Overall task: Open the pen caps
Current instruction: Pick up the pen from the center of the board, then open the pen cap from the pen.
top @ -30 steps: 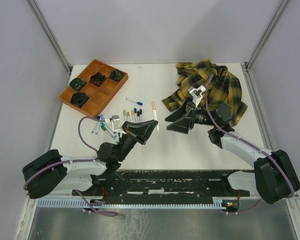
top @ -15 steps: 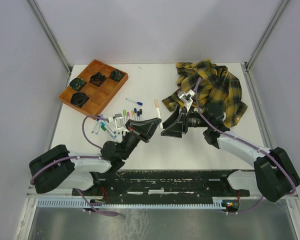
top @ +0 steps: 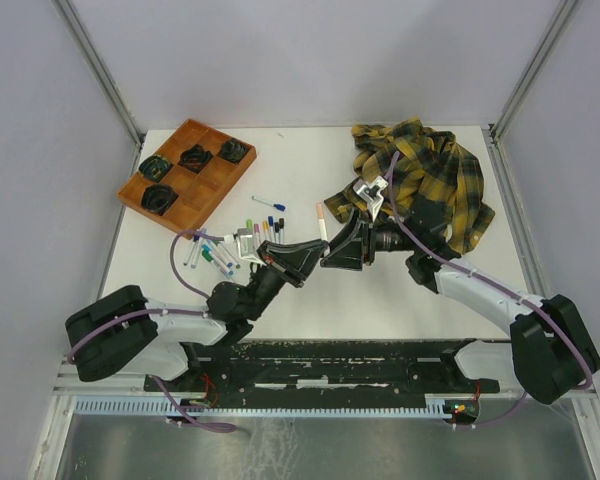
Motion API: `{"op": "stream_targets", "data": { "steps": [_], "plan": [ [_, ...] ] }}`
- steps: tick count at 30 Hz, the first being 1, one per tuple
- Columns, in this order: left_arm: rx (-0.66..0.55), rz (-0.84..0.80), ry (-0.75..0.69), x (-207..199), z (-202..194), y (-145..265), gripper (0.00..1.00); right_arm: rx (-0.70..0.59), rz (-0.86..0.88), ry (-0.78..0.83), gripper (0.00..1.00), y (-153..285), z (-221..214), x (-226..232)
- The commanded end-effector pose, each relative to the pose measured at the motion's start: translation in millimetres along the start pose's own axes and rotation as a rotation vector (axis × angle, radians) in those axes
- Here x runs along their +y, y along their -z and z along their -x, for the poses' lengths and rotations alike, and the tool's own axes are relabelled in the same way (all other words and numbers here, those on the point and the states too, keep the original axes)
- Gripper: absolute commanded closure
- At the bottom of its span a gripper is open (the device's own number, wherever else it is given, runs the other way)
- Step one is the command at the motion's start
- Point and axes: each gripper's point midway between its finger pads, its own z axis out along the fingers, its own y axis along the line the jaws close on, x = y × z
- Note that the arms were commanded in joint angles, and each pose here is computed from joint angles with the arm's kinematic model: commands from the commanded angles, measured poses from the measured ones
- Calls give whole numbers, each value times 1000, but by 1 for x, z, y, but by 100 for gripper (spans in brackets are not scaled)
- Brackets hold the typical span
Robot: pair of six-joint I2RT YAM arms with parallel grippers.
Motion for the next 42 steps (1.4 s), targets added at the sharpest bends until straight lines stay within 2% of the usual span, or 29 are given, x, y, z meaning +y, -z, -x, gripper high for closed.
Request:
{"op": "stream_targets", "data": {
  "steps": [1, 8, 13, 14, 18, 21, 24, 27, 32, 36, 42],
  "plan": [
    [-59, -56, 56, -20, 13, -10, 97, 6, 10, 53, 49, -3, 12, 7],
    [-57, -50, 57, -19, 12, -10, 97, 31, 5, 50, 67, -3, 9, 5],
    [-59, -40, 54, -17, 12, -7, 96, 50, 0, 50, 87, -3, 9, 5],
    [-59, -38, 54, -16, 12, -6, 94, 59, -5, 49, 90, -3, 8, 4],
    [-57, -3, 68, -10, 14, 0, 56, 92, -18, 51, 100, -2, 5, 2],
    [-38, 26, 44, -6, 17, 6, 40, 130, -35, 41, 100, 0, 0, -1],
    [-4, 67, 9, -3, 22, 13, 30, 165, -49, 42, 100, 3, -4, -2],
    [30, 82, -25, -3, 28, 19, 25, 216, -43, 49, 100, 6, -10, 1],
    [102, 122, -35, 5, 38, 26, 21, 282, -20, 110, 100, 11, -16, 9],
    [148, 68, -11, -3, 39, 25, 21, 320, 21, 119, 100, 14, -23, 18],
    [246, -23, 16, -20, 21, 9, 29, 348, 42, 136, 100, 16, -27, 22]
  ]
}}
